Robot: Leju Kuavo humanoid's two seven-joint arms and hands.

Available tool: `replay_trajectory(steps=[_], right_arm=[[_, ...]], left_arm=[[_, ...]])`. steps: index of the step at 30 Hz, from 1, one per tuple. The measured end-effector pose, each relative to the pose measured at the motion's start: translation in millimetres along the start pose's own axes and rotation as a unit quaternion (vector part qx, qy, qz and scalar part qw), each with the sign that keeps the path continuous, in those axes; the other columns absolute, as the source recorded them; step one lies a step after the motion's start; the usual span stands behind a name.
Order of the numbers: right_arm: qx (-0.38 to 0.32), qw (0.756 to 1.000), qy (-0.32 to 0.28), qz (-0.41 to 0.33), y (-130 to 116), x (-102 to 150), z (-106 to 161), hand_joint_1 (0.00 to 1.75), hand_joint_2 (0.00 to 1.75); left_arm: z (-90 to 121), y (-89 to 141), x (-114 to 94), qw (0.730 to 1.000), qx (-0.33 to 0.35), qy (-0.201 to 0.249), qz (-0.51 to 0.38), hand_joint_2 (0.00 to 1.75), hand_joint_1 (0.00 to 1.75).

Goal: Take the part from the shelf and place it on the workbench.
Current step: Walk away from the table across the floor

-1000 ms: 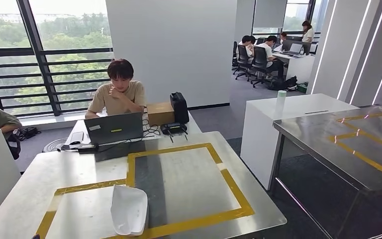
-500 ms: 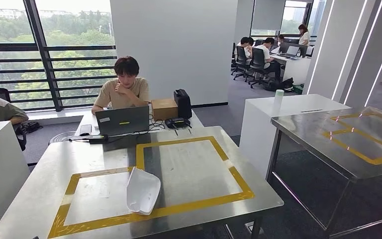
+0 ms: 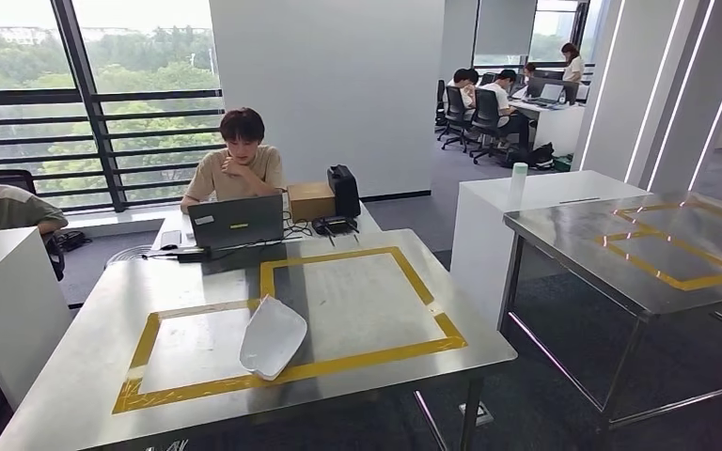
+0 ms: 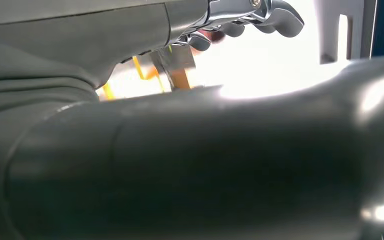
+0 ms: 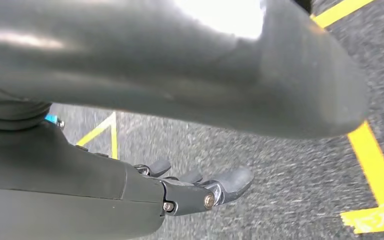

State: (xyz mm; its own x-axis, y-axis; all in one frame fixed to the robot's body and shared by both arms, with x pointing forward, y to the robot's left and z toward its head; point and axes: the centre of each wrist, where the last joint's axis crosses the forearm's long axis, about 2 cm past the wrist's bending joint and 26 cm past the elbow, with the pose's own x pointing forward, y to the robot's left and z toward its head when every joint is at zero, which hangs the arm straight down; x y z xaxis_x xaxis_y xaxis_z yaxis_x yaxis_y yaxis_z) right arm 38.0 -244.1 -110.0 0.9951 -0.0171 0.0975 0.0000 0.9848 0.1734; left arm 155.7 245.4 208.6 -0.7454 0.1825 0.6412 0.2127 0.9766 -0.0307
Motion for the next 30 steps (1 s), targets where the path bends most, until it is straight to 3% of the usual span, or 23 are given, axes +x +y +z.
replay_trajectory(steps=[9, 30], right_arm=[[-0.006, 1.0, 0.0, 0.002, -7, -1, 1, 0.0, 0.0], [-0.013, 1.0, -0.001, -0.025, -16, 0, 2, 0.0, 0.0]], left_arm=[[7, 12, 11, 0.999, 0.027, -0.002, -0.029, 0.0, 0.0], [15, 11, 1, 1.0, 0.019, 0.013, -0.016, 0.0, 0.0]])
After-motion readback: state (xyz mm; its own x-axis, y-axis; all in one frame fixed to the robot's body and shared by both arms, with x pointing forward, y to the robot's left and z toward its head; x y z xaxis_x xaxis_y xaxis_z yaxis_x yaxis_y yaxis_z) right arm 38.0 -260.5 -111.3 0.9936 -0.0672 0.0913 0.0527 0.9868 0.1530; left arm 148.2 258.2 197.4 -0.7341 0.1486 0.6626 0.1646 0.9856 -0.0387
